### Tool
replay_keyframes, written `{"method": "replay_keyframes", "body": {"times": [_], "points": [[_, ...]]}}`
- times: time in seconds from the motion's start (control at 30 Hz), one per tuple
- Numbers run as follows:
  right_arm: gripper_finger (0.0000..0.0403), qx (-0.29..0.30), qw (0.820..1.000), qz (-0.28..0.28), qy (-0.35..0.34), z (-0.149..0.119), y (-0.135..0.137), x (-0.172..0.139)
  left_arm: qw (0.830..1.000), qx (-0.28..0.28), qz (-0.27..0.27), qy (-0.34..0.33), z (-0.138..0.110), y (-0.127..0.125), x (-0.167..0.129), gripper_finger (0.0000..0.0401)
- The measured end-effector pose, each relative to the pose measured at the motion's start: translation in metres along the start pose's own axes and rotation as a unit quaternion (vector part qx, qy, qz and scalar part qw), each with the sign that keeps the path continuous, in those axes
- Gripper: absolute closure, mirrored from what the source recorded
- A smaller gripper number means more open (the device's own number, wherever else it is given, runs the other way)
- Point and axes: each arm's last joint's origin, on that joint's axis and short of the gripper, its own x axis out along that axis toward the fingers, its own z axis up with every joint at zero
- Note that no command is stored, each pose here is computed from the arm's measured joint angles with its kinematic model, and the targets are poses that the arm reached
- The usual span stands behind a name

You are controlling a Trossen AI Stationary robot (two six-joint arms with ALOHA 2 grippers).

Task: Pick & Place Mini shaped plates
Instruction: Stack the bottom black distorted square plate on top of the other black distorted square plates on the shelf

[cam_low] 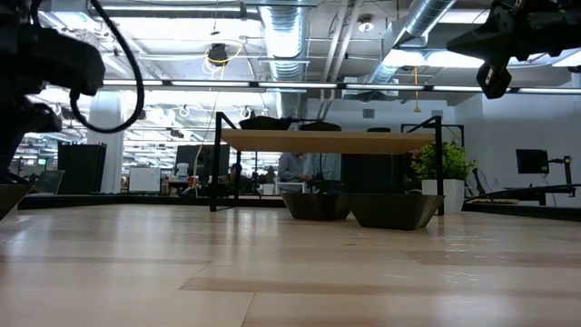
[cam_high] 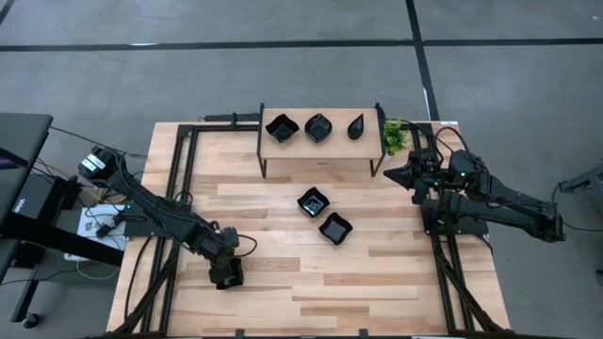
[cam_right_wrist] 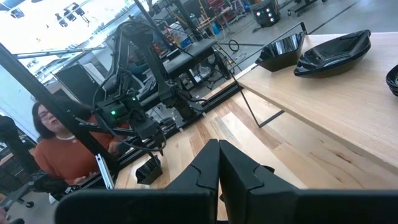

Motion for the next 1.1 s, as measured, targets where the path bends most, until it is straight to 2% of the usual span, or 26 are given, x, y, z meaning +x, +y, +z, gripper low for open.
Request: {"method": "replay_keyframes", "body": {"times": [0.27,0.6,1.1], "points": [[0.0401,0.0,1.0,0.0,0.0,0.0,0.0,0.0,1.0,-0.002,0.009,0.014,-0.007,0.0082,0.009,0.0286],[0.0401,0.0,1.0,0.001,-0.001,0.0003,0.0001,0.0,1.0,-0.021,0.002,0.009,-0.006,0.0068,0.009,0.0287],[0.0401,0.0,1.0,0.0,-0.002,0.0003,0.0001,0.0,1.0,-0.022,-0.002,0.001,-0.0048,0.0056,0.009,0.0333]]}}
